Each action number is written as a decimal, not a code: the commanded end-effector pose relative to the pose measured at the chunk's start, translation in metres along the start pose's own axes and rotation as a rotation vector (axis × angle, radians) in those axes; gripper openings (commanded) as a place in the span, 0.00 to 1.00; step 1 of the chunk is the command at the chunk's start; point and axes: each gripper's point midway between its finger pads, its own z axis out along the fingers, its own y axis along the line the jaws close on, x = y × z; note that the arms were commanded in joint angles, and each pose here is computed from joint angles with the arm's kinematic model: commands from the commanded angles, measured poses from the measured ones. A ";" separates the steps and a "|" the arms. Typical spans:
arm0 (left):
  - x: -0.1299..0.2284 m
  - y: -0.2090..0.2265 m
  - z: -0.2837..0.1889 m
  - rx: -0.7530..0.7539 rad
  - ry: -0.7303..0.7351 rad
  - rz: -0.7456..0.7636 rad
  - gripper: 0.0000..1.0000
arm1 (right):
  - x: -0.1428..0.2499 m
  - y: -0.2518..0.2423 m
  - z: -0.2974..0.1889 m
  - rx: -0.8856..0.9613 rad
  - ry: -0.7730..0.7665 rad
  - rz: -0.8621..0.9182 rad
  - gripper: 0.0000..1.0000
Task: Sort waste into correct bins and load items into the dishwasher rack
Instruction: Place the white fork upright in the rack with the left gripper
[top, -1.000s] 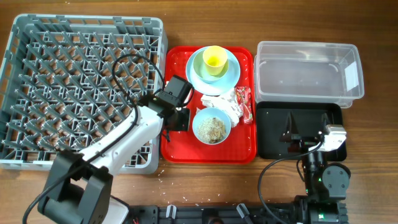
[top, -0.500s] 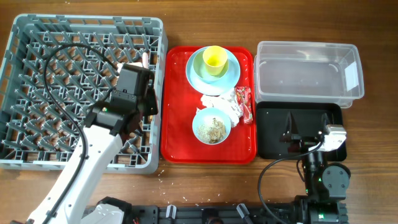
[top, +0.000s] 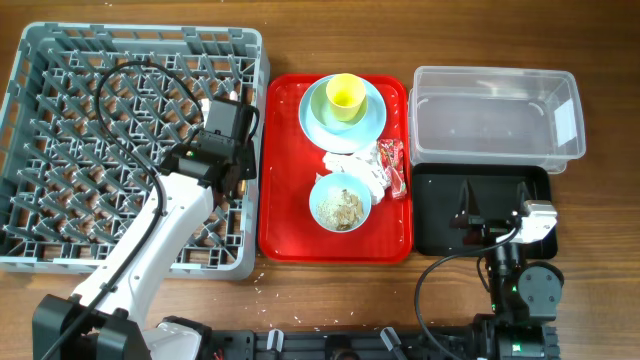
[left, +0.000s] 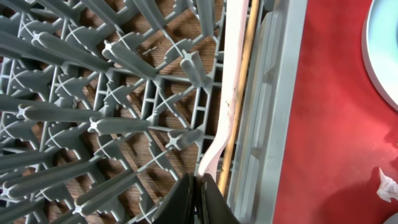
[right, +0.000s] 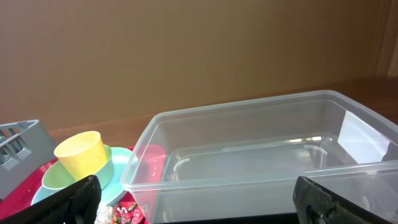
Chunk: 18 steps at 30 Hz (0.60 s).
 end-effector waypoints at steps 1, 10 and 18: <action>-0.007 0.003 0.002 -0.024 -0.013 0.007 0.07 | -0.001 0.000 0.000 -0.003 -0.005 -0.015 1.00; -0.016 0.011 -0.006 -0.057 -0.058 -0.020 0.46 | -0.001 0.000 0.000 -0.003 -0.005 -0.015 1.00; -0.047 -0.017 -0.107 0.310 -0.246 -0.182 0.77 | -0.001 0.000 0.000 -0.003 -0.005 -0.015 1.00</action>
